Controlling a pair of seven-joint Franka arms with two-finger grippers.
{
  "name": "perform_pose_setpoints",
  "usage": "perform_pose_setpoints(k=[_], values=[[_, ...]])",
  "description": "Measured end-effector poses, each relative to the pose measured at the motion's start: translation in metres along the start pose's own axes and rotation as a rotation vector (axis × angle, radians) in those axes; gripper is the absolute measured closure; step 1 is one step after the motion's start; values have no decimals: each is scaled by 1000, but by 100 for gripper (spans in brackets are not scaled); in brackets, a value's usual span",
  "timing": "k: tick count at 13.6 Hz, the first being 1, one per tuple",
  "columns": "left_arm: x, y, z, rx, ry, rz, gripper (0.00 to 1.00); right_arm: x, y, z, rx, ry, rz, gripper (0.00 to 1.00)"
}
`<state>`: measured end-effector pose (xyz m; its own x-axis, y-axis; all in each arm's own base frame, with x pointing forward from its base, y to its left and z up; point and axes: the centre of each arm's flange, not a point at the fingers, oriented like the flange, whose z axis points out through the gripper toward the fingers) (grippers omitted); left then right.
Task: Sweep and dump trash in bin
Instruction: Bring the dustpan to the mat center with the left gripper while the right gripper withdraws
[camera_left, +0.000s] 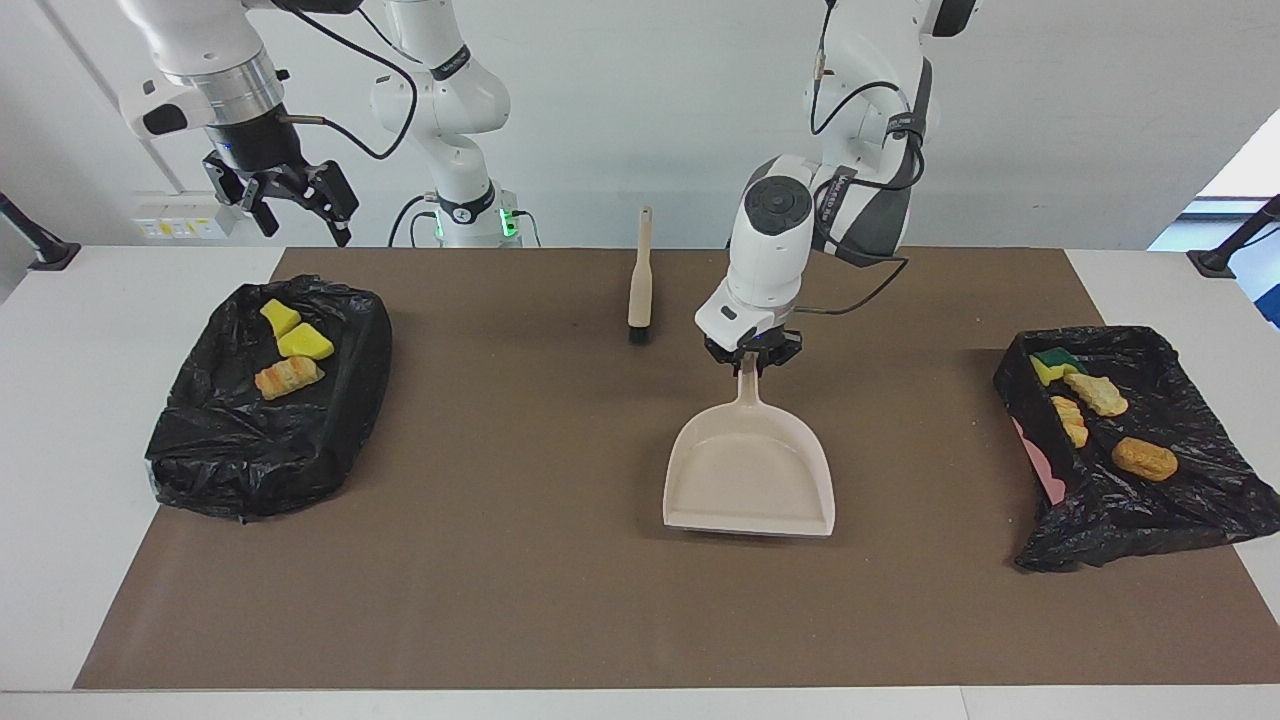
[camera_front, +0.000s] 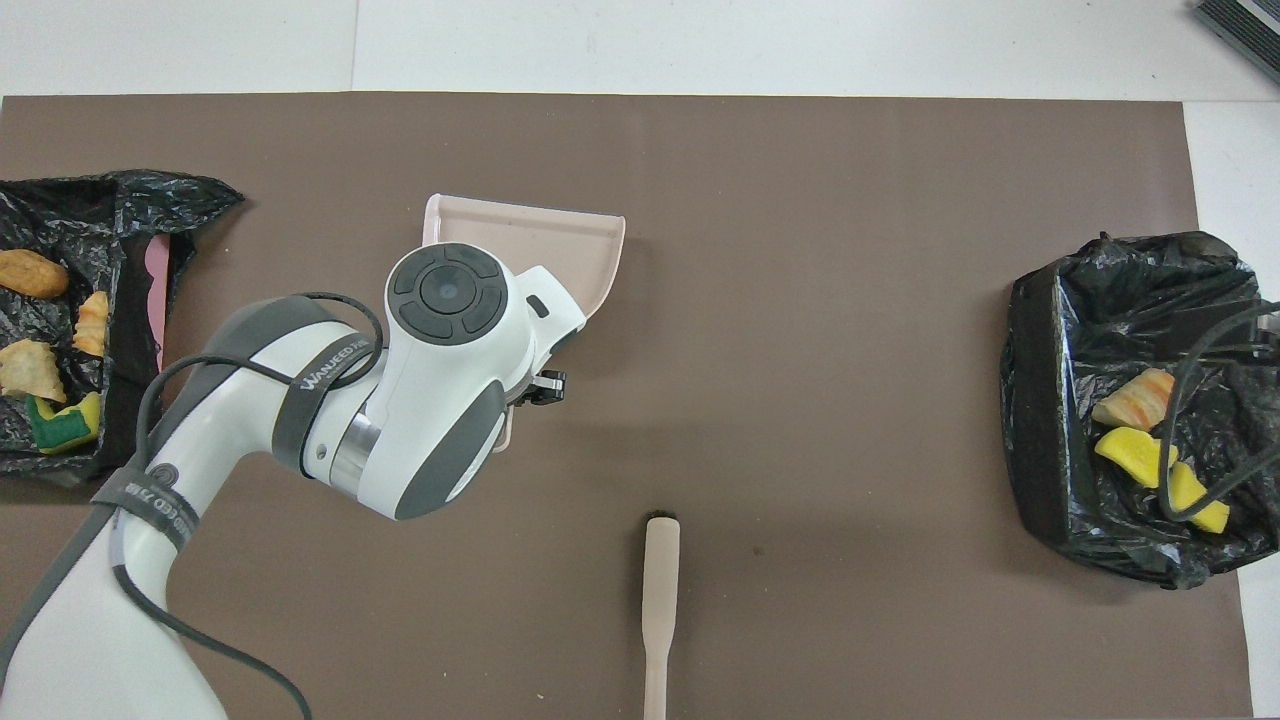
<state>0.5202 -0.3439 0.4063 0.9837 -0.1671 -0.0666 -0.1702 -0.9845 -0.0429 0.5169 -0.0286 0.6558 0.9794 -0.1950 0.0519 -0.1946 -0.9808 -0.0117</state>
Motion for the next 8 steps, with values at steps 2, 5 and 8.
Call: perform_pose_setpoints(k=[2,5,8], values=[[0,18,3,-3,5,5,68,0,1,0,-2,-3,-42,0],[13,30,17,-13,22,-28,68,-1,2,0,-3,-6,-77,0],[30,52,39,-15,23,-78,68,-2,2,-2,-2,-1,-78,0]])
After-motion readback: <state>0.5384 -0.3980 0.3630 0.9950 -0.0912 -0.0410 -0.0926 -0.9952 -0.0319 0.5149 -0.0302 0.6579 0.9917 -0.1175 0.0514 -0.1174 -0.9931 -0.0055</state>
